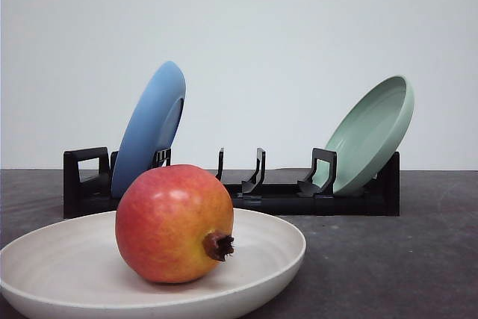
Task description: Place pomegranate in white plate
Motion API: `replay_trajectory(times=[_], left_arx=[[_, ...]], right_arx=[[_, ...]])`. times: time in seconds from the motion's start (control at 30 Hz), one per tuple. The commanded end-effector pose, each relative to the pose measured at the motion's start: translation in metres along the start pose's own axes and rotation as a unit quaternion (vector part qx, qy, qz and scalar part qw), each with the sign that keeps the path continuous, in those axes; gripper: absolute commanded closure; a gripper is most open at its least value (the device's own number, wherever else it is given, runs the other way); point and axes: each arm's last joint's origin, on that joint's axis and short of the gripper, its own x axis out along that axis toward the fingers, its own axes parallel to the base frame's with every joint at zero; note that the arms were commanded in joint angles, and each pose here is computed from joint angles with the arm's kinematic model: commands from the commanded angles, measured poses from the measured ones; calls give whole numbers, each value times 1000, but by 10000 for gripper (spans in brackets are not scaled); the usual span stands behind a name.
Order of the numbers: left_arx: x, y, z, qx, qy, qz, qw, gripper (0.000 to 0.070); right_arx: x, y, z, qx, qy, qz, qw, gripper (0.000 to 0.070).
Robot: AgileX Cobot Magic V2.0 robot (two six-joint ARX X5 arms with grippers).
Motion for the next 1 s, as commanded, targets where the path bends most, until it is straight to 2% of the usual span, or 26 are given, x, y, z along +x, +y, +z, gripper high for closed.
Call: replay_trajectory(times=[0.0, 0.97], left_arx=[[1, 0, -4, -2, 6, 2, 1000, 700], [1, 0, -4, -2, 6, 1, 1000, 700]], right_arx=[[0, 0, 0, -2, -4, -1, 1000, 694], [0, 0, 0, -2, -4, -1, 1000, 694]])
